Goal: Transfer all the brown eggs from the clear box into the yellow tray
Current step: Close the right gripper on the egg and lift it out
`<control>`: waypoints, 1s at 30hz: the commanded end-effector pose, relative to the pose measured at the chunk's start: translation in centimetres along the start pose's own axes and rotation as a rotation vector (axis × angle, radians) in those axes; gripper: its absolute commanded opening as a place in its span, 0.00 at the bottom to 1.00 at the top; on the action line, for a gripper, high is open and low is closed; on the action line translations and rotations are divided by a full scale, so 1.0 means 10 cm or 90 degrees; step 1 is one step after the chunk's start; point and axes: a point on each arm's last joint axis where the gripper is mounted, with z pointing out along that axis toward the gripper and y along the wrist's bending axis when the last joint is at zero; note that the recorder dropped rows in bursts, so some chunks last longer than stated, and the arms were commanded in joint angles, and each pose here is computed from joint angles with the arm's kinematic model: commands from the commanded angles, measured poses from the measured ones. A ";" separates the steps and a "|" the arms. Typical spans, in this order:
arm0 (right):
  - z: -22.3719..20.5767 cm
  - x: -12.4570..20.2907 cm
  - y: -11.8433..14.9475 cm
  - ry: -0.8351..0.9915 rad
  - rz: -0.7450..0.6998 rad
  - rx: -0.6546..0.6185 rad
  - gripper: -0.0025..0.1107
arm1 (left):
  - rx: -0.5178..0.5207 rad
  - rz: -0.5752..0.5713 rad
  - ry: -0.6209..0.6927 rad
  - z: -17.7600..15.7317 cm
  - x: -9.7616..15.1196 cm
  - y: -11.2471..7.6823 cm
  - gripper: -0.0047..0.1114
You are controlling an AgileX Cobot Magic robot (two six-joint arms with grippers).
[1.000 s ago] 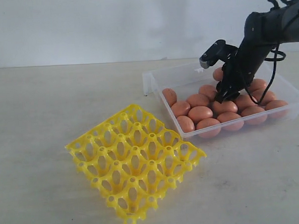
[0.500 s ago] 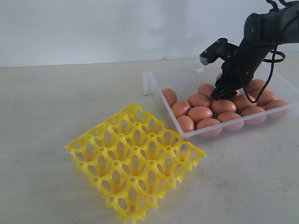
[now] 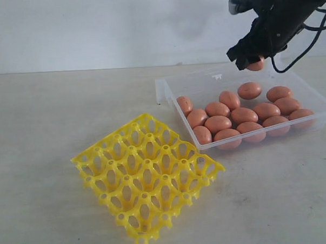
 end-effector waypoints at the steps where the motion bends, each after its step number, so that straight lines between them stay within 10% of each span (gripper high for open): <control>1: -0.36 -0.04 0.14 -0.035 0.078 -0.074 0.02 | 0.003 -0.003 -0.005 0.00 0.00 0.00 0.08; 7: -0.87 0.08 0.47 -0.248 0.130 -0.131 0.02 | 0.003 -0.003 -0.005 0.00 0.00 0.00 0.08; 16: -1.37 0.88 1.42 -0.472 -0.037 0.101 0.02 | 0.003 -0.003 -0.005 0.00 0.00 0.00 0.08; 22: -1.55 0.70 1.57 -0.687 0.408 -0.144 0.02 | 0.003 -0.003 -0.005 0.00 0.00 0.00 0.08; 26: -1.59 0.55 1.83 -0.766 0.304 -0.421 0.02 | 0.003 -0.003 -0.005 0.00 0.00 0.00 0.08; 30: -1.36 0.46 2.05 -0.672 0.215 -0.534 0.02 | 0.003 -0.003 -0.005 0.00 0.00 0.00 0.08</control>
